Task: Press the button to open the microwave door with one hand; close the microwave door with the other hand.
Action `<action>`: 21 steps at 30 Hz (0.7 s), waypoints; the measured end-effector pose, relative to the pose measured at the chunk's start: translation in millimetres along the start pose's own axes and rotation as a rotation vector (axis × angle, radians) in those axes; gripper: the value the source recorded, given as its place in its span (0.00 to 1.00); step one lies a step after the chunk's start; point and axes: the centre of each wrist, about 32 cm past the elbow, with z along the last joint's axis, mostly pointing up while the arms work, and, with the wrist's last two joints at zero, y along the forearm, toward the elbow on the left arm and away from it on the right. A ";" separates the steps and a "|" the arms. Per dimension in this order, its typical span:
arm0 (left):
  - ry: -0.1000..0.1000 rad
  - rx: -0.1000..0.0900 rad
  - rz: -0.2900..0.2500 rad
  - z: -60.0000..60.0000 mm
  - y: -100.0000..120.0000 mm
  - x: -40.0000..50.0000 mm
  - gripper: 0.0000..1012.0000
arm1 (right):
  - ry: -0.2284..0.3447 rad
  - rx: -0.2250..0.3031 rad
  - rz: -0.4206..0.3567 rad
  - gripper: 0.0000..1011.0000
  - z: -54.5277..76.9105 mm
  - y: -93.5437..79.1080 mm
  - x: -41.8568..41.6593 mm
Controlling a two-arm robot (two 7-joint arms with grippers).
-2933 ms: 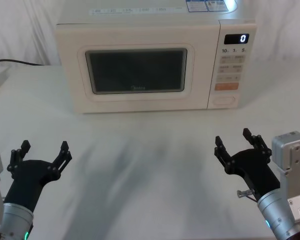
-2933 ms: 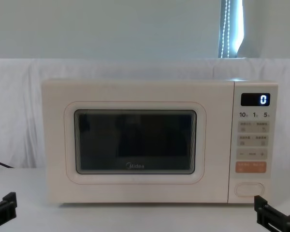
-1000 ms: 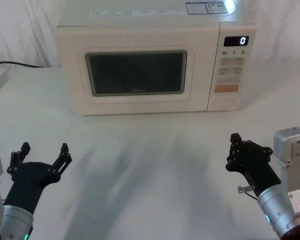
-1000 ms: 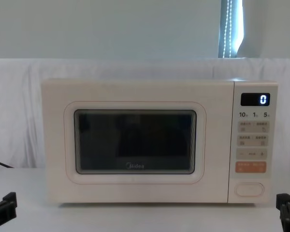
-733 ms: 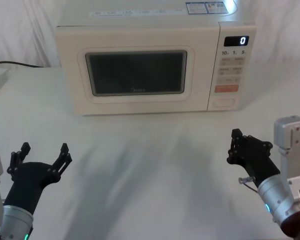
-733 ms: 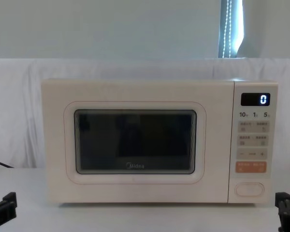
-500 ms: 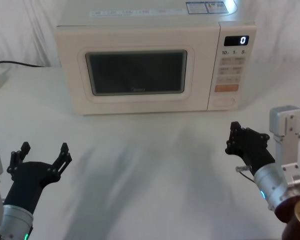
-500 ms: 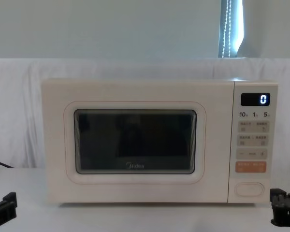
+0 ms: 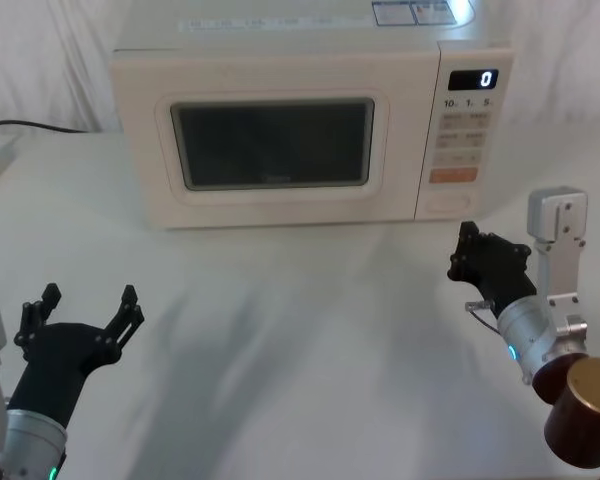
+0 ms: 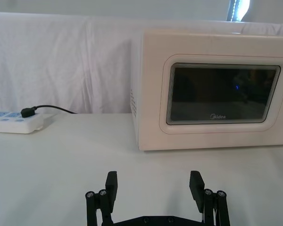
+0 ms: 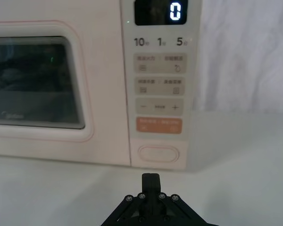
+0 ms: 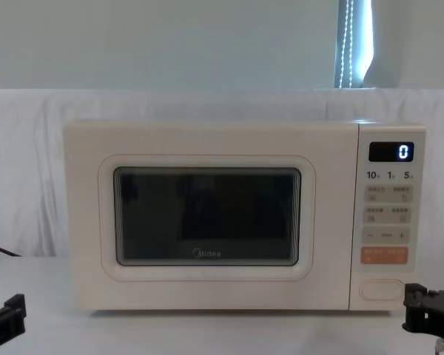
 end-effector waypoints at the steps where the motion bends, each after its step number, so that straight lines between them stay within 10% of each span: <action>1: 0.000 0.000 0.000 0.0 0.0 0.0 0.99 | 0.002 0.000 -0.004 0.00 -1.6 3.8 1.8; 21: 0.000 0.000 0.000 0.0 0.0 0.0 0.99 | 0.002 -0.005 -0.013 0.00 -9.7 43.9 10.2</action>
